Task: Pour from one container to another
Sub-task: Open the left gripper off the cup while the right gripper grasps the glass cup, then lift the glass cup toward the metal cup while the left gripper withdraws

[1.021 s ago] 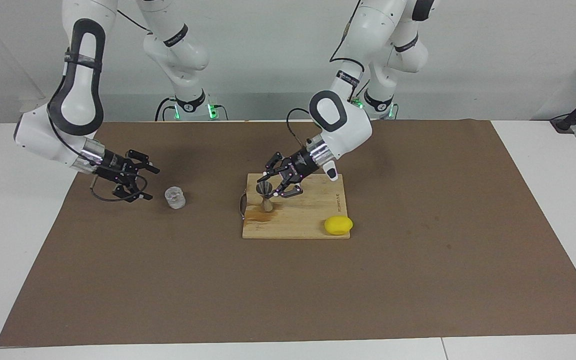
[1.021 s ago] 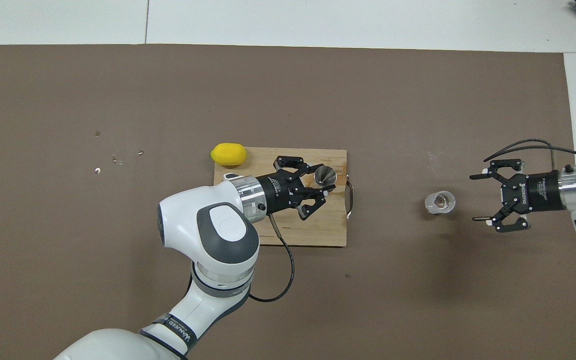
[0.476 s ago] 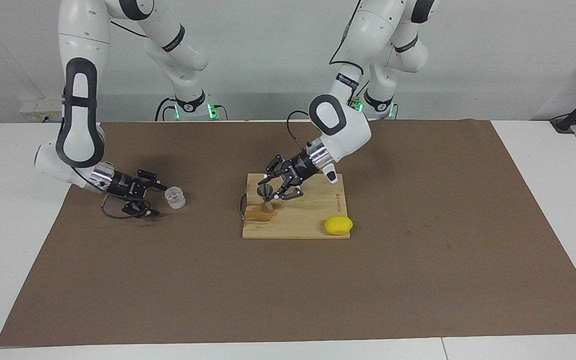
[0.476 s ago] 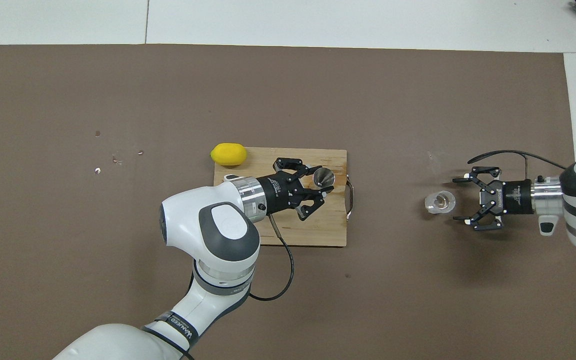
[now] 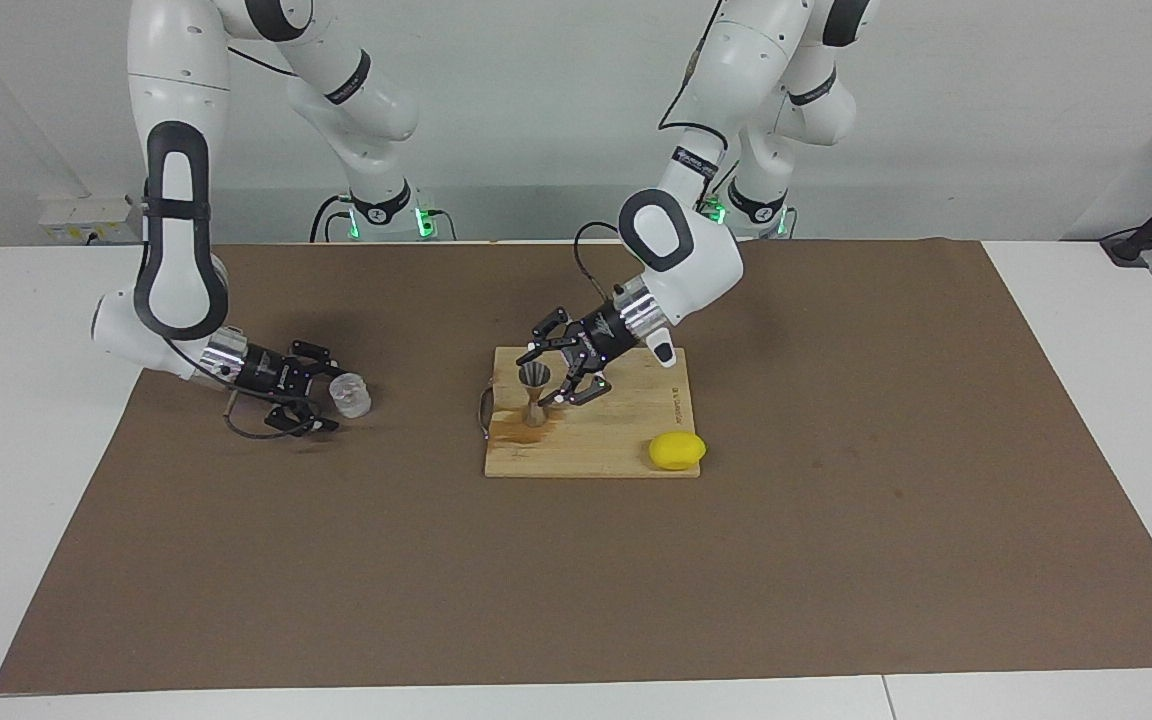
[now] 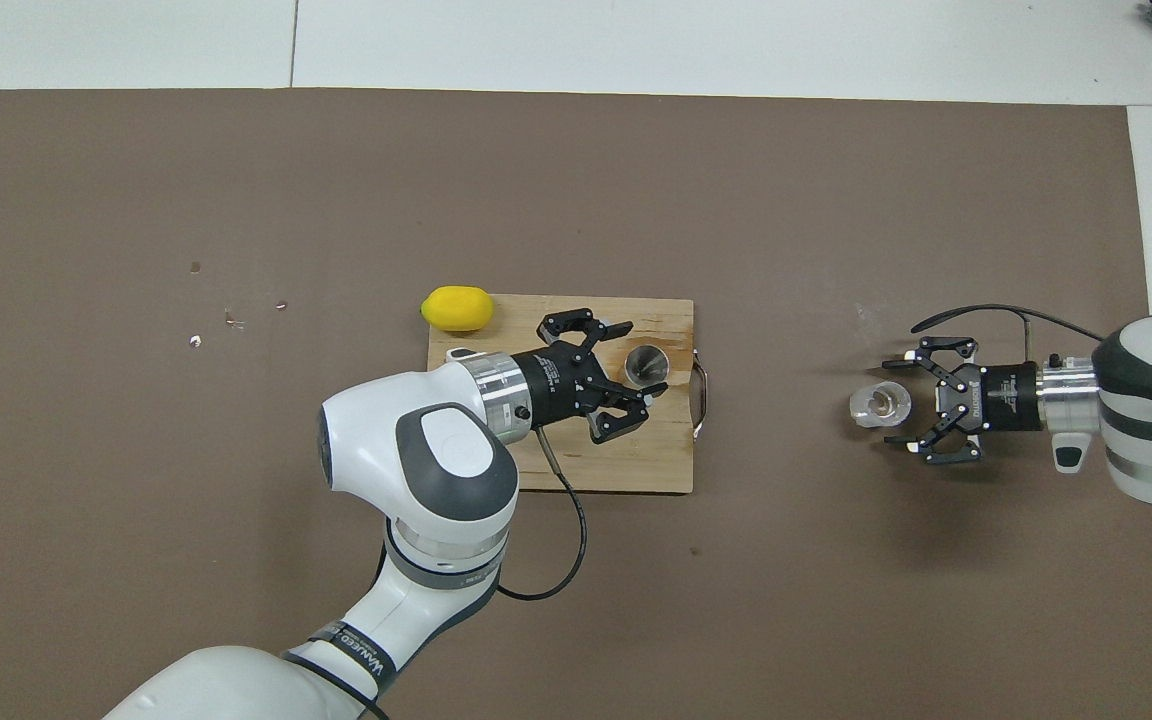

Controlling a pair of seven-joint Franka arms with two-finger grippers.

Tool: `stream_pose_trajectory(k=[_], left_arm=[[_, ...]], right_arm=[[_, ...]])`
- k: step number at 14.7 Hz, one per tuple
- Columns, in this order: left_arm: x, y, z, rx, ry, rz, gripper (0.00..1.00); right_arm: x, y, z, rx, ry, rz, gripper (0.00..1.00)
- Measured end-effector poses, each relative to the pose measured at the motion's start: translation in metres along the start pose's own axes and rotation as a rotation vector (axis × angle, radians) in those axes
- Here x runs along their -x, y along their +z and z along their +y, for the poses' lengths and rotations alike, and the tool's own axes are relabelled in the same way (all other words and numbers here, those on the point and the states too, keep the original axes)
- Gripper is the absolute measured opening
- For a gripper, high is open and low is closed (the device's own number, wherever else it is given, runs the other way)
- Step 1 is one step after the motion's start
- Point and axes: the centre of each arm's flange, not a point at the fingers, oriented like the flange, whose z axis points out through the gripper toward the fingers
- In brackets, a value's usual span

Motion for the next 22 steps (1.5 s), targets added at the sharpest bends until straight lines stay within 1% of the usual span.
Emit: stream_pose_trajectory(k=[1,5,7,8,9,10,11,12,13,14,16,18,20,22], left_arm=[[0.0,0.0,0.0,0.0,0.0,0.0,0.99],[0.005,0.0,-0.001,-0.012,0.016,-0.01,1.0],[0.019,-0.005,-0.001,-0.016,0.07,-0.011,1.0],[0.027,-0.011,0.003,-0.012,0.104,-0.011,1.0],[0.036,-0.021,0.01,-0.014,0.133,-0.016,1.0],[0.044,-0.032,0.019,-0.023,0.154,-0.028,1.0],[0.051,-0.047,0.031,-0.032,0.175,-0.04,1.0],[0.056,-0.063,0.045,-0.04,0.204,-0.04,1.0],[0.059,-0.08,0.059,-0.052,0.247,-0.025,1.0],[0.061,-0.096,0.073,-0.066,0.294,0.003,1.0],[0.064,-0.129,0.096,-0.082,0.4,0.08,1.0],[0.077,-0.156,0.109,-0.066,0.511,0.16,1.0],[0.092,-0.179,0.118,-0.031,0.581,0.214,1.0],[0.103,-0.198,0.129,0.001,0.668,0.301,1.0]], right_arm=[[0.001,0.003,0.001,0.001,-0.005,-0.006,1.0],[0.004,0.007,0.002,-0.011,0.002,-0.024,1.0],[0.005,0.009,0.001,-0.01,0.002,-0.027,1.0],[0.007,0.011,0.001,-0.008,-0.001,-0.026,0.96],[0.008,0.012,0.001,-0.007,-0.002,-0.026,0.96],[0.008,0.013,0.0,-0.01,-0.001,-0.029,0.89],[0.009,0.013,0.0,-0.017,0.004,-0.035,0.78],[0.009,0.013,0.0,-0.021,0.006,-0.038,0.63],[0.009,0.013,0.0,-0.023,0.007,-0.039,0.53],[0.009,0.013,-0.001,-0.024,0.007,-0.039,0.51],[0.009,0.012,-0.001,-0.027,0.009,-0.037,0.51],[0.013,0.01,-0.003,-0.034,0.016,-0.032,0.51],[0.033,0.015,-0.008,-0.027,0.015,-0.023,0.51],[0.069,0.024,-0.015,-0.021,0.024,0.002,0.51]])
